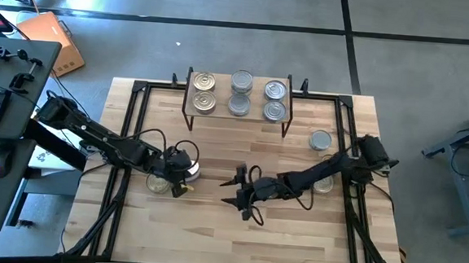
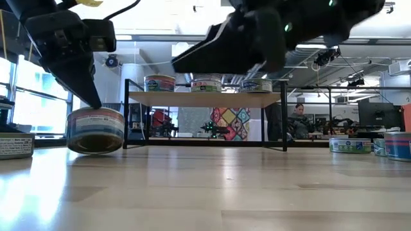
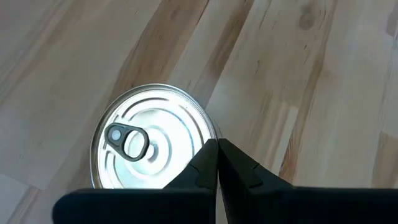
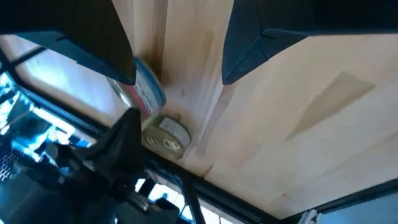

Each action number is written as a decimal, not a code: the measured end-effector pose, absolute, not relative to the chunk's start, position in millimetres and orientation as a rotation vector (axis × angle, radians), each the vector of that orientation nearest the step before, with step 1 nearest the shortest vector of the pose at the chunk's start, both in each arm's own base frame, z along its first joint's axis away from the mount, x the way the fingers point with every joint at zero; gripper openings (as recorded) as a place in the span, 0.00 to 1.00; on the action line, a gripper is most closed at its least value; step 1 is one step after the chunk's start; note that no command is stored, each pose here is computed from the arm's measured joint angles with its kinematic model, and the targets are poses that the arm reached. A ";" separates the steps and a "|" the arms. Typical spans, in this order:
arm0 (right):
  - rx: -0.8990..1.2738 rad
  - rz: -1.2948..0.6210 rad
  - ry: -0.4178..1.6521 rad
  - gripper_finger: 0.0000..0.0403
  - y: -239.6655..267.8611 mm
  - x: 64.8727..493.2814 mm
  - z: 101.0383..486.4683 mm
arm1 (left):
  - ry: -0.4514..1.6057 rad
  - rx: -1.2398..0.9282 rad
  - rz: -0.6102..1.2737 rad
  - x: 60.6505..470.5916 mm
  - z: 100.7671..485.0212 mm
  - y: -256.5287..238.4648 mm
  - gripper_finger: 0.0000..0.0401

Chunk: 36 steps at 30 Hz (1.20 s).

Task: Stack canned seafood by type on shelf
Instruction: Stack the left blue and pink tuna can on top of the blue and pink tuna can on the shelf

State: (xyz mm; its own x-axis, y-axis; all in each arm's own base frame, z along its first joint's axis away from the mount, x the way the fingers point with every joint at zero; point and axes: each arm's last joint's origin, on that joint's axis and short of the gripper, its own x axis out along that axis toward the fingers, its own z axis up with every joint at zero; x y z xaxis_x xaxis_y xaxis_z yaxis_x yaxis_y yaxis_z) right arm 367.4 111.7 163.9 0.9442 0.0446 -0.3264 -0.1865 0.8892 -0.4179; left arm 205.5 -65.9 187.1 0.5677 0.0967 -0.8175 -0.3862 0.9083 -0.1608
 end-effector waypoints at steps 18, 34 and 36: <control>-1.009 0.057 0.502 0.78 85.1 476.6 126.4 | 0.930 -0.320 0.280 205.5 187.3 -66.0 0.00; -1.023 0.034 0.510 0.56 76.5 505.4 110.2 | 0.925 -0.299 0.276 205.8 187.9 -65.7 0.00; -0.975 0.023 0.518 0.45 76.6 504.9 109.3 | 0.918 -0.293 0.285 206.0 188.2 -65.4 0.00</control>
